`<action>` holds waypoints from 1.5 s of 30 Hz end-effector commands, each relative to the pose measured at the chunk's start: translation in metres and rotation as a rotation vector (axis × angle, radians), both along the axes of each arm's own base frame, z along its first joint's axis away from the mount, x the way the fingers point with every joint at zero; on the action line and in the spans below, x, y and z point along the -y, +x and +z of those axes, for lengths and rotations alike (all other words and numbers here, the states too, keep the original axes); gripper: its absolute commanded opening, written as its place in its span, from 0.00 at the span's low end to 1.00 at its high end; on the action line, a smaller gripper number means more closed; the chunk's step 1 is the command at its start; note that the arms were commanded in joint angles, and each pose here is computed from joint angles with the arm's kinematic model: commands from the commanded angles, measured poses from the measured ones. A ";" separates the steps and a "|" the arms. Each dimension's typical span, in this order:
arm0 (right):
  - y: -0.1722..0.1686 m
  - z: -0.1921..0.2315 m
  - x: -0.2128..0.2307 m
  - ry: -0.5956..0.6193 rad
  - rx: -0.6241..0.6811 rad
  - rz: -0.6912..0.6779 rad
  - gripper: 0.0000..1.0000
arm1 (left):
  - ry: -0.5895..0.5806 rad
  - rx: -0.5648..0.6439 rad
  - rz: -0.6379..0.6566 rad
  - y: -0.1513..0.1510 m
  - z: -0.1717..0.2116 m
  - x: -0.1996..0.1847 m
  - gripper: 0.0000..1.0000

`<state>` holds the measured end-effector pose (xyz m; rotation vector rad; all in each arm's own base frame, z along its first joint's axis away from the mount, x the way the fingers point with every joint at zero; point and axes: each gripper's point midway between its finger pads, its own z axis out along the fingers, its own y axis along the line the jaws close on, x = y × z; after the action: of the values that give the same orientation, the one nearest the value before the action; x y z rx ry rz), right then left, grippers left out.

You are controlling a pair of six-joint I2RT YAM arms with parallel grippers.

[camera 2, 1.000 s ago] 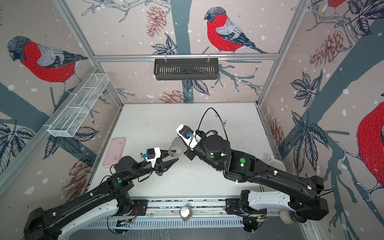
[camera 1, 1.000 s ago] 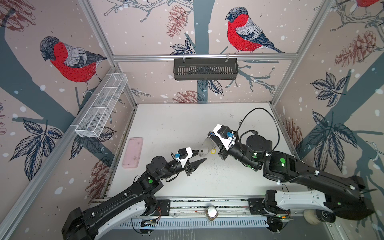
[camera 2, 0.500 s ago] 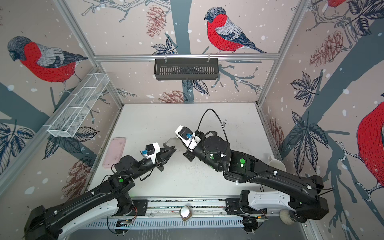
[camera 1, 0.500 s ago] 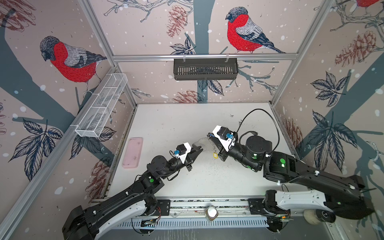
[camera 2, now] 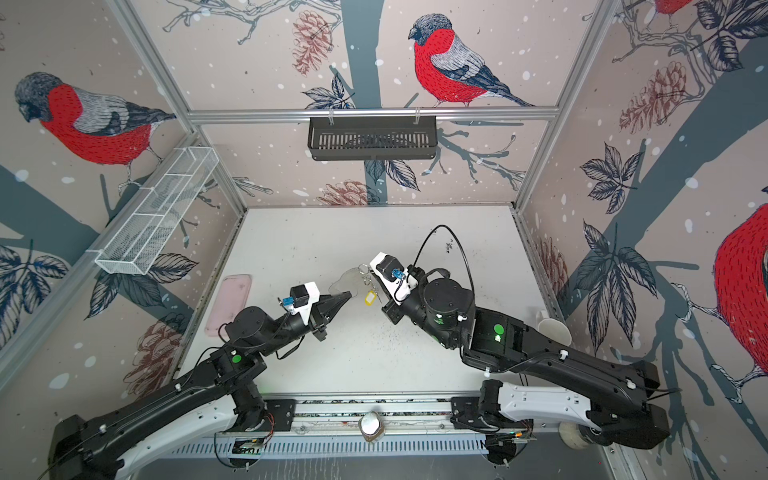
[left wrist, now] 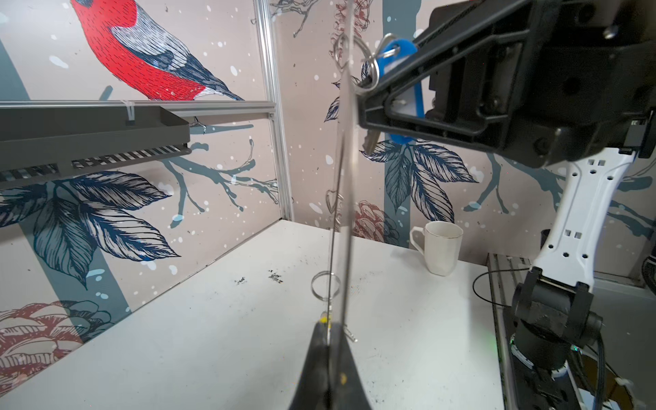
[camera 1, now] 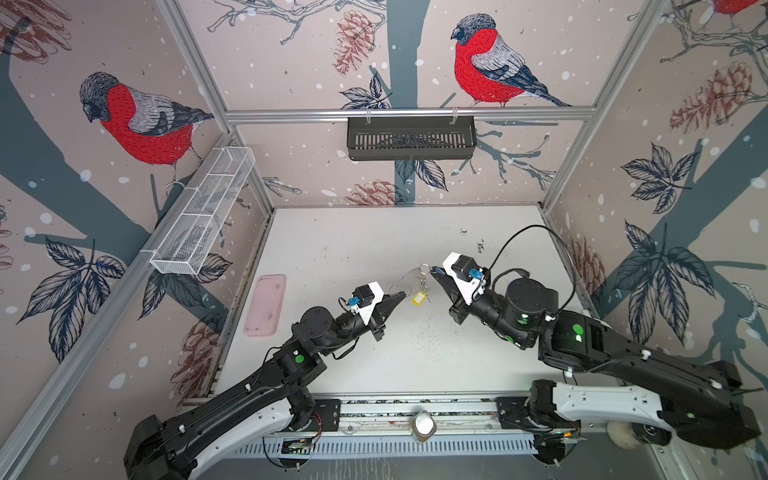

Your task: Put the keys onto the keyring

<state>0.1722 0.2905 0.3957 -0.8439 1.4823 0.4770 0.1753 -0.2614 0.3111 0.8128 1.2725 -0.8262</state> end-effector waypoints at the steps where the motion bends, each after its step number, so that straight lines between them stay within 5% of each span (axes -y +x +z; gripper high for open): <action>1: 0.011 0.002 0.012 0.030 -0.016 -0.073 0.00 | 0.011 -0.004 -0.003 0.001 0.001 0.001 0.00; 29: 0.061 -0.072 0.054 0.021 -0.185 -0.228 0.00 | 0.041 0.021 0.048 0.011 0.013 0.002 0.00; 45: 0.091 -0.127 0.069 -0.001 -0.291 -0.278 0.17 | 0.271 -0.263 0.143 0.051 -0.022 0.023 0.00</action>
<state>0.2623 0.2179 0.2637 -0.6000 1.8605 0.3470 0.2212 -0.2870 0.2928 0.8572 1.6259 -0.6913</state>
